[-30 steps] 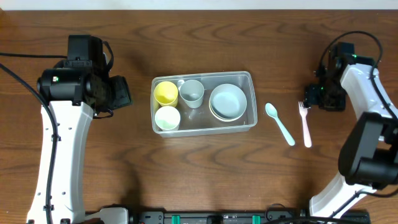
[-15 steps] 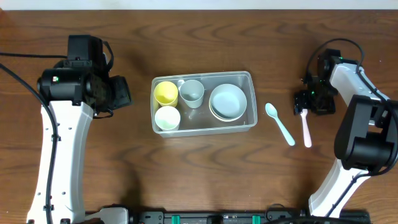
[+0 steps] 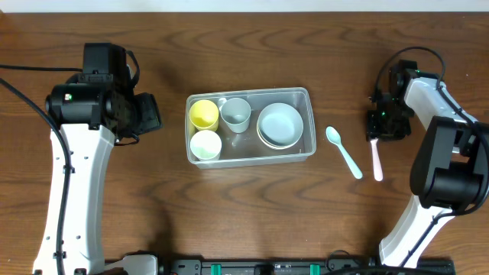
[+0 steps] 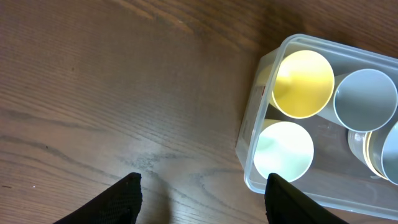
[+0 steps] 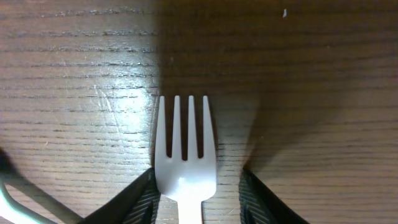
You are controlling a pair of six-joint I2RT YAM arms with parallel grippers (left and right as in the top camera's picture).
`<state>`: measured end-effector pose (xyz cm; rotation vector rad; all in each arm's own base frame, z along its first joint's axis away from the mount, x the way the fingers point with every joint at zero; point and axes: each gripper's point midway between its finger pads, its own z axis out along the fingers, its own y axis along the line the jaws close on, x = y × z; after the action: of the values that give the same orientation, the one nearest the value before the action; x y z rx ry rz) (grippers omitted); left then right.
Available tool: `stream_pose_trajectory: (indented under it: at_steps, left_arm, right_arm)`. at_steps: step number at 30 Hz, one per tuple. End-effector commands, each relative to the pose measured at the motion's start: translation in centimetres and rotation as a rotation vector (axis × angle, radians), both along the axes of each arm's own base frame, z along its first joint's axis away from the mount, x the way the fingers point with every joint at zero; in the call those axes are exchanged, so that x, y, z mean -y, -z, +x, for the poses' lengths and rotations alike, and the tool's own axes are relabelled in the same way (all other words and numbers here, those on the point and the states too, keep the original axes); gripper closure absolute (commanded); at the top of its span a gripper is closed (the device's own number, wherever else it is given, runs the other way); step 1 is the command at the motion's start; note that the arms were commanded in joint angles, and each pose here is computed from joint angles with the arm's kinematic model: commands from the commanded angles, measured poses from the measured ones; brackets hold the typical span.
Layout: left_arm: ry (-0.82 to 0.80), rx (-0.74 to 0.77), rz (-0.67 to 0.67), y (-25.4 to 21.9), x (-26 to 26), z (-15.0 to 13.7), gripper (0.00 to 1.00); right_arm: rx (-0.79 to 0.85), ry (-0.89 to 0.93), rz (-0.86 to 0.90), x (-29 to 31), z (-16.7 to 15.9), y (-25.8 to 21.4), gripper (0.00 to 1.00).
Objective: Pack container
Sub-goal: 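Move the right gripper to the white fork and grasp it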
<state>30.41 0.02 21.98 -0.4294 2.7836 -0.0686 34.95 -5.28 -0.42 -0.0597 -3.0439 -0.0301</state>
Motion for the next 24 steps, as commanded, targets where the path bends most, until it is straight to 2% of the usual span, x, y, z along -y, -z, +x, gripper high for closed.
stream_pose_trajectory:
  at_steps: [1, 7, 18, 21, 24]
  left_arm:
    - [-0.005, -0.018, 0.0, 0.5, -0.1, -0.2, 0.36]
    - [-0.006, -0.018, 0.0, 0.5, -0.1, -0.2, 0.36]
    - [-0.006, -0.018, 0.0, 0.5, -0.1, -0.2, 0.36]
    - [-0.005, -0.018, 0.0, 0.5, -0.1, -0.2, 0.36]
    - [-0.005, -0.018, 0.0, 0.5, -0.1, -0.2, 0.36]
  right_arm:
    - [-0.034, -0.016, 0.031, -1.1, -0.4, 1.3, 0.65]
    - [-0.034, -0.018, 0.03, -1.1, -0.4, 1.3, 0.75]
    - [-0.012, -0.017, 0.07, -2.1, 0.1, 1.0, 0.81]
    - [0.027, -0.01, 0.095, -2.5, 1.0, -0.5, 0.81]
    - [0.101, -0.018, 0.092, -2.7, 2.4, -4.0, 0.83]
